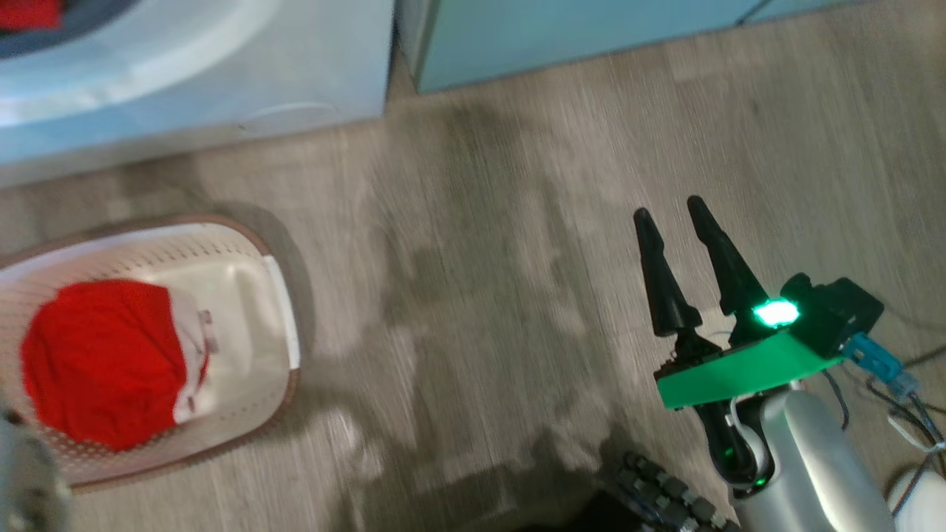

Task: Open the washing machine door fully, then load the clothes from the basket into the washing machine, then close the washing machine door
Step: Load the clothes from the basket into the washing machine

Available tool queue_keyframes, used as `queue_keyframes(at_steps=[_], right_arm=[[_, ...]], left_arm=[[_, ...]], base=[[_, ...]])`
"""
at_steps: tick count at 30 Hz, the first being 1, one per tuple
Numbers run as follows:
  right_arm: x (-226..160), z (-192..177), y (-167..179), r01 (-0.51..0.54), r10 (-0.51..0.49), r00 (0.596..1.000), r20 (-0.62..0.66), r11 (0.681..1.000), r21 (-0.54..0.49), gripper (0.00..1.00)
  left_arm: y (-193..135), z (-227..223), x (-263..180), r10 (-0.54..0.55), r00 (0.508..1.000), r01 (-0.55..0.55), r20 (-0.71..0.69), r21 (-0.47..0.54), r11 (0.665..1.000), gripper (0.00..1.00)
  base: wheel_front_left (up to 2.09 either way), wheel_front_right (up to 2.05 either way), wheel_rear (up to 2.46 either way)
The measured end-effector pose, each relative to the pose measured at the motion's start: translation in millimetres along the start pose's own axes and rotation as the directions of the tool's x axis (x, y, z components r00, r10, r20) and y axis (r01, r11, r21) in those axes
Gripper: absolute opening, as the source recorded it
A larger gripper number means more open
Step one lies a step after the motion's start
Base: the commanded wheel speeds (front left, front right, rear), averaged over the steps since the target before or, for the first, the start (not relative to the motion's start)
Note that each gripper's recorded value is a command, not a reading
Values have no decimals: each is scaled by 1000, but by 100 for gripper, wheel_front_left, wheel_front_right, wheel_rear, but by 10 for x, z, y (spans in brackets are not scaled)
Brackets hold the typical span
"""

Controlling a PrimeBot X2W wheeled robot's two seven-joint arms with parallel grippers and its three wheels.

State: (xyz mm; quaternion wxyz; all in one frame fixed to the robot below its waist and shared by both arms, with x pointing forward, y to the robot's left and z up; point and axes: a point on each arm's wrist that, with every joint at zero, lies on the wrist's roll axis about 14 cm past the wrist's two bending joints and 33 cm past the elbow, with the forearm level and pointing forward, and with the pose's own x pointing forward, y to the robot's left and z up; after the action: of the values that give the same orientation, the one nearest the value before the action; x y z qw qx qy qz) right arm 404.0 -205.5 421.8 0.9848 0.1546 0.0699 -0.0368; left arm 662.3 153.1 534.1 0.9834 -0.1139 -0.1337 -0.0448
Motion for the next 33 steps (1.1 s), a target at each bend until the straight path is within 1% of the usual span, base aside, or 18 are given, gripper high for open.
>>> queue_keyframes(at_steps=[7,13,15,18,22,25,30,31,32,33], right_arm=[[129,-202,-114,33,-32,998,-51,999,16,100],[182,-392,-192,61,-57,993,-100,997,39,100],[203,-446,-202,64,-59,992,-114,997,43,100],[229,-503,-227,71,-65,990,-128,996,44,100],[247,-535,-232,72,-65,988,-137,996,46,100],[262,-542,-239,73,-66,988,-138,996,47,100],[259,-542,-256,78,-71,988,-139,996,45,100],[258,-541,-260,79,-72,988,-139,996,44,100],[258,-538,-265,80,-74,988,-138,996,43,100],[259,-532,-269,81,-75,988,-137,996,42,100]], left_arm=[[246,-542,503,-7,996,17,-94,101,995,0],[252,-836,841,-58,990,84,-132,196,977,0],[237,-913,934,-72,988,101,-140,213,972,0],[263,-996,1053,-68,987,100,-146,218,971,0],[298,-1153,1103,-59,981,101,-182,229,968,0],[325,-1342,1077,-47,971,104,-234,235,966,0],[349,-1505,1035,-34,959,104,-280,240,965,0],[350,-1534,1025,-32,957,105,-288,239,965,22],[351,-1554,1015,-29,955,103,-294,239,965,57],[352,-1562,1010,-28,955,103,-297,239,965,98]], base=[[0,0,0],[0,0,0],[0,0,0],[0,0,0],[0,0,0],[0,0,0],[0,0,0],[0,0,0],[0,0,0],[0,0,0]])
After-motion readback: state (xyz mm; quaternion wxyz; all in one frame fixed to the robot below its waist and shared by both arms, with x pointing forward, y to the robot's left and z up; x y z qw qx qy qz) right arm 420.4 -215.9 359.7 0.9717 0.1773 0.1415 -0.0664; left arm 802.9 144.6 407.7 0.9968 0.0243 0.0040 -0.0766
